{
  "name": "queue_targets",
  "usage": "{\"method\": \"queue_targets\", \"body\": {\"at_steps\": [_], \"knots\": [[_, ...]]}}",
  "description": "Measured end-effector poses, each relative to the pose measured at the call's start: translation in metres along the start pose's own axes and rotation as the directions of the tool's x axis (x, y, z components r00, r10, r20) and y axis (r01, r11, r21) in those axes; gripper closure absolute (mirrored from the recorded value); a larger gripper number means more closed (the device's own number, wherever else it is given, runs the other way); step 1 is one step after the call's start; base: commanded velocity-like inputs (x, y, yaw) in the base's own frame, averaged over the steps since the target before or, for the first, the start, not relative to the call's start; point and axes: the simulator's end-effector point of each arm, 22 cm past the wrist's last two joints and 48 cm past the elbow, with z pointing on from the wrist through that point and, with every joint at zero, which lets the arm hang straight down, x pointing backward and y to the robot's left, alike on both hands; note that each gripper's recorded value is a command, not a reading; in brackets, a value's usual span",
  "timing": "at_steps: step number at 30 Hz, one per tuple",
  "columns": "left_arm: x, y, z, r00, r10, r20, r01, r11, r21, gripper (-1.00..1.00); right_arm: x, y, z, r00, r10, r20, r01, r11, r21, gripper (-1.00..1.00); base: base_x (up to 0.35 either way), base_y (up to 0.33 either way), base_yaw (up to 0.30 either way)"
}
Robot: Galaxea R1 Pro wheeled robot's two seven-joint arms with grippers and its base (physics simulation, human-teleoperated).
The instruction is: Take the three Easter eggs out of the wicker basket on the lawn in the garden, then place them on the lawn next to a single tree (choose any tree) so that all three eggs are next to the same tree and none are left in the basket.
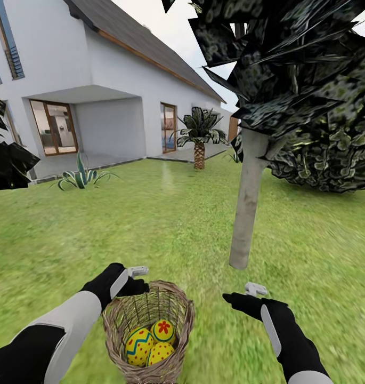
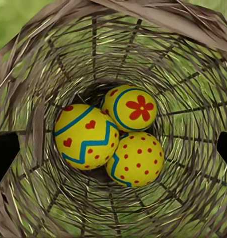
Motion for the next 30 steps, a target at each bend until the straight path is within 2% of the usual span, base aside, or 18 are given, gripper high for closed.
{"method": "queue_targets", "body": {"at_steps": [6,16,20,30], "knots": [[0.01,0.01,0.011,1.0,-0.004,-0.002,0.004,0.999,-0.038,-1.0,0.012,-0.006,0.007,1.0,0.001,-0.001,-0.001,1.0,0.004,-1.0,0.0,0.0,0.0],[0.029,-0.002,0.029,1.0,0.003,-0.011,-0.003,1.0,-0.028,-1.0,0.031,-0.014,0.017,1.0,0.001,-0.001,-0.001,1.0,0.004,-1.0,0.0,0.0,0.0],[0.03,-0.014,0.03,1.0,0.011,-0.011,-0.011,1.0,-0.015,-1.0,0.031,-0.014,0.017,1.0,0.001,-0.001,-0.001,1.0,0.004,-1.0,0.0,0.0,0.0],[0.031,-0.026,0.03,1.0,0.021,-0.01,-0.021,1.0,0.006,-1.0,0.031,-0.013,0.017,1.0,0.0,-0.001,0.0,1.0,0.003,-1.0,0.0,0.0,0.0]]}}
